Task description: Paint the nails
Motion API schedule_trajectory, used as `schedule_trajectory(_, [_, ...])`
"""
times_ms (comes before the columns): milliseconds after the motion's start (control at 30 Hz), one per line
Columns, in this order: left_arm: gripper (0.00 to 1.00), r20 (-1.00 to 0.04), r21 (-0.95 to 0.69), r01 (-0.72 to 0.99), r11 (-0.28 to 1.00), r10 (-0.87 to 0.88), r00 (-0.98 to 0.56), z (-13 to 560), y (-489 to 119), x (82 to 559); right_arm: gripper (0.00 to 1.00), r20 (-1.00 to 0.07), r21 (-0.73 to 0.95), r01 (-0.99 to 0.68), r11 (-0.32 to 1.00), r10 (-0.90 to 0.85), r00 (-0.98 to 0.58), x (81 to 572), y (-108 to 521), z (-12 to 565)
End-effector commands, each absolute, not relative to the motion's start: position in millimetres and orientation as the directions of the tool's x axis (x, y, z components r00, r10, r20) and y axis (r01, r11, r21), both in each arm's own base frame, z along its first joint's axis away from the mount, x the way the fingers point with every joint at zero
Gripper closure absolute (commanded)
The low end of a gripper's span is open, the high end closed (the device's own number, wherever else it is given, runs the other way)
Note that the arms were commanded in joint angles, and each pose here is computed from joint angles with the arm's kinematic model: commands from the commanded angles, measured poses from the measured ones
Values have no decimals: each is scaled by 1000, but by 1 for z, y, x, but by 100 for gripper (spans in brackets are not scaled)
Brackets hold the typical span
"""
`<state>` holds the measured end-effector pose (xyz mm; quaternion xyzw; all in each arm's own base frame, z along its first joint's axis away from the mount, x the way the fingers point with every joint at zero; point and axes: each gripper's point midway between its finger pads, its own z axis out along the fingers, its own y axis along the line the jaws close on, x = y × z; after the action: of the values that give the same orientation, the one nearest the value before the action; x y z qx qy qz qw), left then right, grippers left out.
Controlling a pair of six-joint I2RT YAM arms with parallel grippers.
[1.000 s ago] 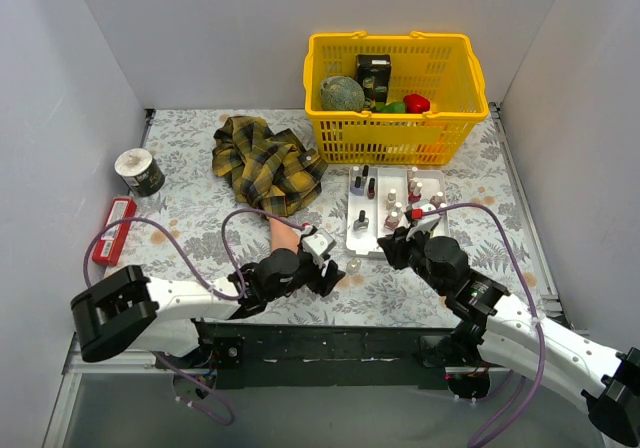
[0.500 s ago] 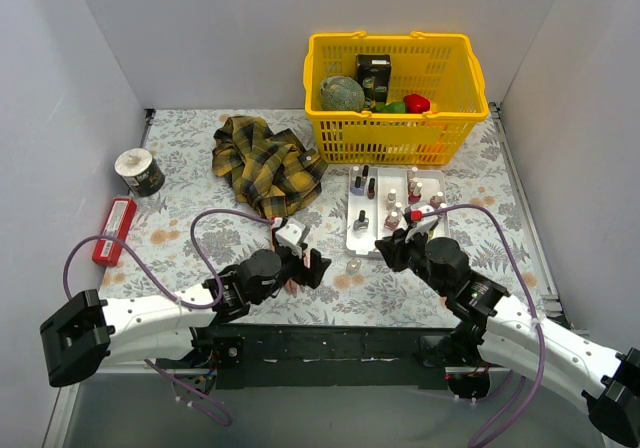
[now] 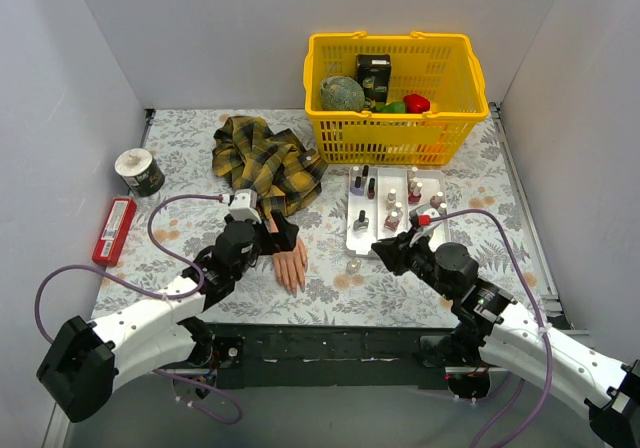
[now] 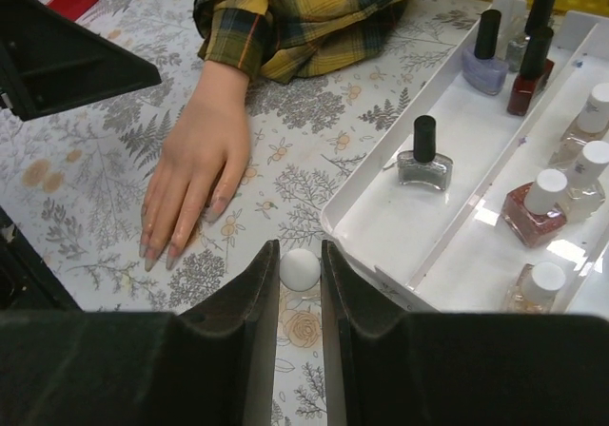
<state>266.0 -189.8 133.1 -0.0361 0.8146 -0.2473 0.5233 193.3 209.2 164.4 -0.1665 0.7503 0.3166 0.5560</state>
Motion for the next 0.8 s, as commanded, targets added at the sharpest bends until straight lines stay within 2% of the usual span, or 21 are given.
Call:
schedule_trajectory(0, [2,-765,-539,131,832,-419,-490,136,-181,270,99,-937,333,-677,656,147,-318,183,226,188])
schedule_trajectory(167, [2,-610,-715,74,696,-569,-551,115,-168,269,99,-934,340,-694,635,144,-327,178,228,188])
schedule_trajectory(300, [2,-556,-768,45,639,-629,-543,100,-170,271,99,-936,342,-718,606,147,-321,173,231,192])
schedule_trajectory(400, [2,-544,-782,39,622,-651,-530,91,-169,273,99,-936,342,-720,604,152,-317,173,231,195])
schedule_trajectory(533, [2,-564,-738,-43,674,-651,-508,71,-156,279,99,-937,335,-734,590,132,-322,170,234,192])
schedule_trajectory(767, [2,-592,-730,12,684,-622,-512,73,-165,291,99,-938,324,-737,593,97,-334,174,240,185])
